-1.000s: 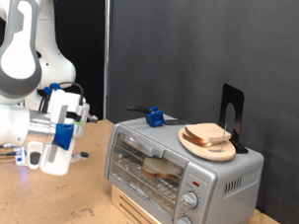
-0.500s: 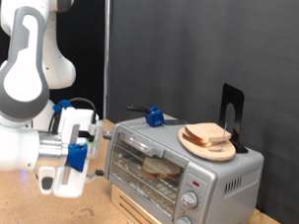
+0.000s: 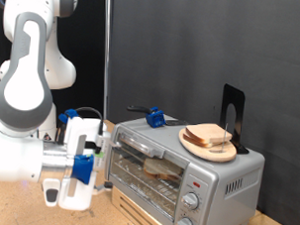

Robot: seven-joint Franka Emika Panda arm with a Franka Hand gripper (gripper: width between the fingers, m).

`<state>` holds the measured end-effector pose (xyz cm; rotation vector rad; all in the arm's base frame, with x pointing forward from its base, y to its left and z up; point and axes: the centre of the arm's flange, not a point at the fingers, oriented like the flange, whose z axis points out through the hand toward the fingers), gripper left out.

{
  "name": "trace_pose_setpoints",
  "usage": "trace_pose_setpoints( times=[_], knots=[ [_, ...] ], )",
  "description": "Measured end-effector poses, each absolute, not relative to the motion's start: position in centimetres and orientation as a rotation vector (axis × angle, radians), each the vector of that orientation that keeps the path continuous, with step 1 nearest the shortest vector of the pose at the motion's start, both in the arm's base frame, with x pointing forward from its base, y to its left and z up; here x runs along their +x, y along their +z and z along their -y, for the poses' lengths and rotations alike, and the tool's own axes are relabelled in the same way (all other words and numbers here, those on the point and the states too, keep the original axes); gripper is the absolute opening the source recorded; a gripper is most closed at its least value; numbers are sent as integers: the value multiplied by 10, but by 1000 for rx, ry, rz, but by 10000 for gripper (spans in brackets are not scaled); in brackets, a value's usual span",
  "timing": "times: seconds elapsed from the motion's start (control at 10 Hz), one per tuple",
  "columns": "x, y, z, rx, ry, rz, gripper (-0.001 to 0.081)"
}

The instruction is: Make a piece of toast with the oven

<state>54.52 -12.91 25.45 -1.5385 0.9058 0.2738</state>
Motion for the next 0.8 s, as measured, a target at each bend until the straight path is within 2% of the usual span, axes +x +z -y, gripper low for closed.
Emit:
trace_pose_setpoints(
  times=[0.2, 0.7, 0.8],
  knots=[
    [572, 242, 123, -1523, 275, -916, 808],
    [639, 205, 121, -1582, 531, -897, 808],
    [638, 205, 121, -1577, 519, -891, 808]
  ],
)
